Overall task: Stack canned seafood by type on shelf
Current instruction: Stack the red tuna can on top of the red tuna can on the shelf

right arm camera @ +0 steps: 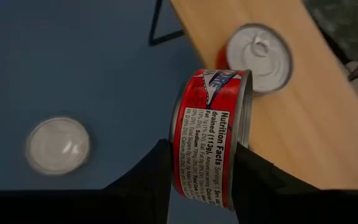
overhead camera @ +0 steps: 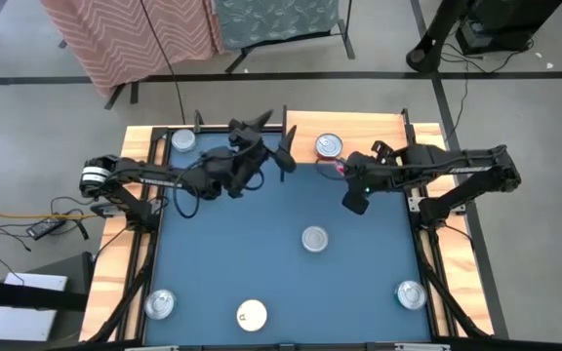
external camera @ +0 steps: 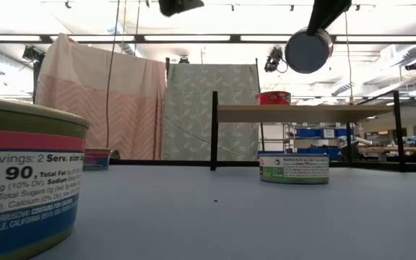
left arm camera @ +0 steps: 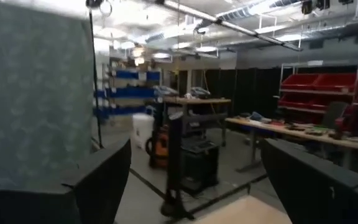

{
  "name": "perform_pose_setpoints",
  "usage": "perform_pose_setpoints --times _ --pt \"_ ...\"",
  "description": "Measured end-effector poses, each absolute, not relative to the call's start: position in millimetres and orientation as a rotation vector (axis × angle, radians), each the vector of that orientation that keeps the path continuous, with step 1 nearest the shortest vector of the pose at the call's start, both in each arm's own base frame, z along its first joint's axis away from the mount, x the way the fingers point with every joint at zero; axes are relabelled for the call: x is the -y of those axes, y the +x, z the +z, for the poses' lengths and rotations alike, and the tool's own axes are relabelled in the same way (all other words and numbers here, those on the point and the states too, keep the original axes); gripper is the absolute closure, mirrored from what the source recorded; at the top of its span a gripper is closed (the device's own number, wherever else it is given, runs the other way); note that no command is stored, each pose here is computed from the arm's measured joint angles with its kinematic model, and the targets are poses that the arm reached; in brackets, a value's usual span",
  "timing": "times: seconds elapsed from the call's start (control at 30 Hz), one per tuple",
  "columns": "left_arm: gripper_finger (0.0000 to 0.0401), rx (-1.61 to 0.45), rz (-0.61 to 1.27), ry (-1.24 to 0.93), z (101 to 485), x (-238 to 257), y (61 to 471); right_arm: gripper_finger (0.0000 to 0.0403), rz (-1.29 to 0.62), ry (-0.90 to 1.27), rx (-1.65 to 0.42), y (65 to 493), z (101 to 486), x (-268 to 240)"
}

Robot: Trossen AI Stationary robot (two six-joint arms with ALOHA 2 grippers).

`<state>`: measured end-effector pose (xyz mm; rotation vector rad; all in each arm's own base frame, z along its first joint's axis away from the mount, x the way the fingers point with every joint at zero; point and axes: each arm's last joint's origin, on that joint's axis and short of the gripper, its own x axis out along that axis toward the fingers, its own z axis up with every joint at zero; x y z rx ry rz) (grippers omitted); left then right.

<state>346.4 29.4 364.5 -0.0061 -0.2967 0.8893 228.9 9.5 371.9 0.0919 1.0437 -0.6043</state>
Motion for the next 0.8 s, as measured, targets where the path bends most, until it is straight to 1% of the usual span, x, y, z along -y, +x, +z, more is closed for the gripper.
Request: perform_pose_setpoints --times 0.13,0.27,0.47,0.63,0.73,0.8 --pt "0.0039 0.307 0.869 -0.112 346 -29 328 0.0269 -0.603 0.068 -1.023 229 382 0" --pt "0.0039 0.326 0.811 -0.228 324 -28 299 0.0269 -0.6 0.034 -1.009 228 392 10" --pt "0.0039 0.334 0.616 -0.4 284 -22 269 0.0269 -0.579 0.009 -1.039 226 396 30" --pt "0.0039 0.343 0.427 -0.466 262 -18 260 0.0269 -0.515 0.057 -1.022 229 397 46" --pt "0.0039 0.348 0.309 -0.516 252 -17 254 0.0269 -0.502 0.042 -1.028 228 397 55" --pt "0.0039 0.354 0.267 -0.556 244 -17 248 0.0269 -0.498 0.016 -1.034 227 398 59"
